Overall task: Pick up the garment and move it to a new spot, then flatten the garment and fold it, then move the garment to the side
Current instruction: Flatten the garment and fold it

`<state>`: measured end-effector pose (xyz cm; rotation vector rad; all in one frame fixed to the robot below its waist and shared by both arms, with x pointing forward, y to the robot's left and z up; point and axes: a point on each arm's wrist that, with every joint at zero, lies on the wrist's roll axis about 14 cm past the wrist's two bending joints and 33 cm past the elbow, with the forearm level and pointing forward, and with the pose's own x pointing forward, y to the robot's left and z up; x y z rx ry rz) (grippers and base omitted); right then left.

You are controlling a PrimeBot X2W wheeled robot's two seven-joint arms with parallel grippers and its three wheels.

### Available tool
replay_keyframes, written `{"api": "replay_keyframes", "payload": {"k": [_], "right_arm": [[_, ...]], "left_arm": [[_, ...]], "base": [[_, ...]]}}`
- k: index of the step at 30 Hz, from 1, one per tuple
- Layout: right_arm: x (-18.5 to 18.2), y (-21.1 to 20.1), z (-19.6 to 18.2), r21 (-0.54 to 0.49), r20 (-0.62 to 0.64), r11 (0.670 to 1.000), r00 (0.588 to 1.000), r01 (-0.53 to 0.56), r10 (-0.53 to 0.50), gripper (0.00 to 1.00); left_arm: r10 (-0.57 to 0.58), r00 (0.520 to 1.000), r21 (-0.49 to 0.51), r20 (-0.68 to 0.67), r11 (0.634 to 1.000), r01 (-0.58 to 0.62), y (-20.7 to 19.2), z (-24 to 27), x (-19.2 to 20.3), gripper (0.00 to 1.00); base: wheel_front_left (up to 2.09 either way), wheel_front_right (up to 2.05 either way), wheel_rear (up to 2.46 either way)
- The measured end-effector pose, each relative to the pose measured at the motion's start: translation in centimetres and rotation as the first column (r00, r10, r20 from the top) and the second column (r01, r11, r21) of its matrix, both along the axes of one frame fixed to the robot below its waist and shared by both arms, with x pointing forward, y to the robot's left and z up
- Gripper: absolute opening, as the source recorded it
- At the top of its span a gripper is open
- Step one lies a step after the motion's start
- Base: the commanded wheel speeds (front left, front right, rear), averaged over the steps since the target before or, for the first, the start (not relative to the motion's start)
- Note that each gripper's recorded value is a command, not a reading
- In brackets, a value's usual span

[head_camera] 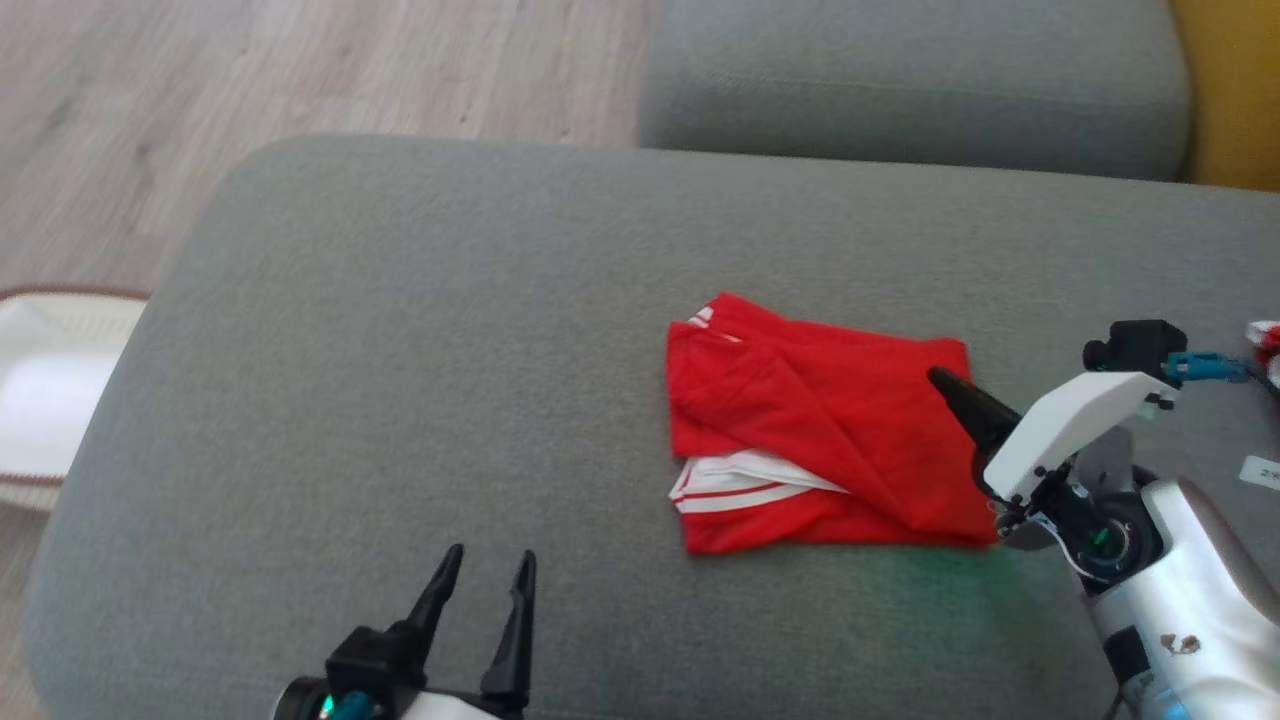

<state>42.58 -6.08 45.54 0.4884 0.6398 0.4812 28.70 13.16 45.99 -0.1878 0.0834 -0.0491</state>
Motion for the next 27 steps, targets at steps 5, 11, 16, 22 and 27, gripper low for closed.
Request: {"api": "replay_keyframes", "payload": {"k": [5,11,16,22,27], "right_arm": [[-0.6,1.6,-1.6,0.066,-0.143,0.996,0.987,-0.066,0.075,0.0],[-0.4,2.1,-4.3,0.031,-0.287,0.989,0.946,-0.146,0.148,0.0],[-0.8,4.4,-4.5,0.048,-0.32,0.972,0.919,-0.228,0.231,0.0],[-3.0,6.1,-5.3,0.061,-0.353,0.959,0.892,-0.278,0.282,0.0],[-5.0,9.1,-3.7,0.129,-0.315,0.933,0.878,-0.335,0.359,0.0]], "left_arm": [[0.002,1.0,-0.002,-0.025,1.0,-0.002,-0.2,-0.6,-0.3,1.0],[0.039,0.998,0.002,-0.048,0.999,-0.039,0.5,-1.1,-0.3,1.0],[0.062,0.997,0.006,-0.055,0.998,-0.062,1.1,-1.2,0.0,1.0],[0.034,0.998,-0.005,-0.043,0.999,-0.035,0.2,-0.9,0.5,1.0],[0.029,0.999,0.0,-0.016,1.0,-0.029,0.0,-0.1,0.8,1.0]], "base": [[0.0,0.0,0.0],[0.0,0.0,0.0],[0.0,0.0,0.0],[0.0,0.0,0.0],[0.0,0.0,0.0]]}}
